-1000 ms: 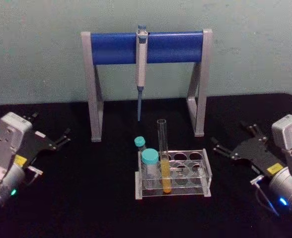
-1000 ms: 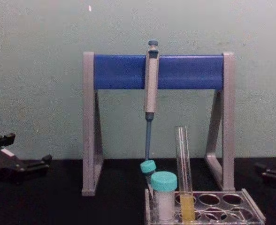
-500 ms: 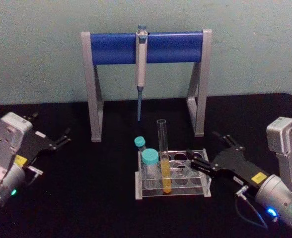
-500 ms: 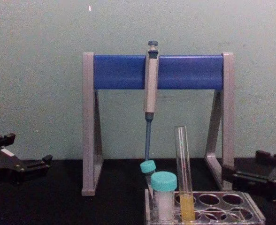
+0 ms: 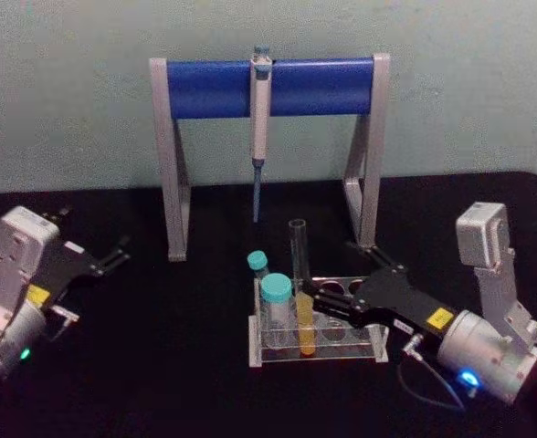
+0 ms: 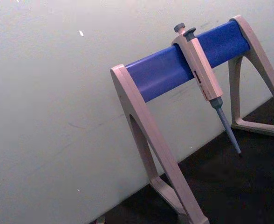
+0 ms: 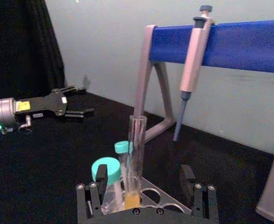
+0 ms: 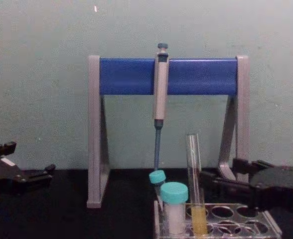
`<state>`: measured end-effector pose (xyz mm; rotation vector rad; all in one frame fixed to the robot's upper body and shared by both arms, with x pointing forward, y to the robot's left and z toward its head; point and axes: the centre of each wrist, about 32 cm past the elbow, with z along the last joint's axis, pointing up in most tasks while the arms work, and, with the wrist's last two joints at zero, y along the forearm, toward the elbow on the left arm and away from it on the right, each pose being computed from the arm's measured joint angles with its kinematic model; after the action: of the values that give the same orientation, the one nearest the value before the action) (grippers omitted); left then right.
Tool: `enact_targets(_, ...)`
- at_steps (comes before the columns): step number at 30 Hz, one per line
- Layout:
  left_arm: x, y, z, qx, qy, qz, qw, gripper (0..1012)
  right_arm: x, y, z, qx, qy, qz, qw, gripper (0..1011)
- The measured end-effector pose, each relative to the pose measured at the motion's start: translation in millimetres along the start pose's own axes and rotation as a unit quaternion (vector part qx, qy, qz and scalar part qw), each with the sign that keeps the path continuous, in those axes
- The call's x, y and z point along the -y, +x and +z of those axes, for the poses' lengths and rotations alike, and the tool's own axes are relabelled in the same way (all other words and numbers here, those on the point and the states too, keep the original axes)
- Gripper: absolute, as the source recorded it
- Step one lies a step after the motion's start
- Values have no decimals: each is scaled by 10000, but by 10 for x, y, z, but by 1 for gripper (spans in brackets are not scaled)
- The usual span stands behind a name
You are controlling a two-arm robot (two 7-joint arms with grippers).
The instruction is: Pick up the test tube from the test tube rack, shake it, then place it back into the test tube rack.
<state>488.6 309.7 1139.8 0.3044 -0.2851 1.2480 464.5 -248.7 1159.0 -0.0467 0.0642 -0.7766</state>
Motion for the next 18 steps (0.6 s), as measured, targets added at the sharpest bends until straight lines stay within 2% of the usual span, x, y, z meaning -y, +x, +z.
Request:
enact_targets(12, 0, 0, 0, 0, 0, 0, 10000, 1001, -287, 118, 13, -88, -37, 307, 9995, 1000)
enact_targets(18, 0, 0, 0, 0, 0, 0, 10000, 1001, -366, 157, 17, -98, -72, 365, 9993, 1000)
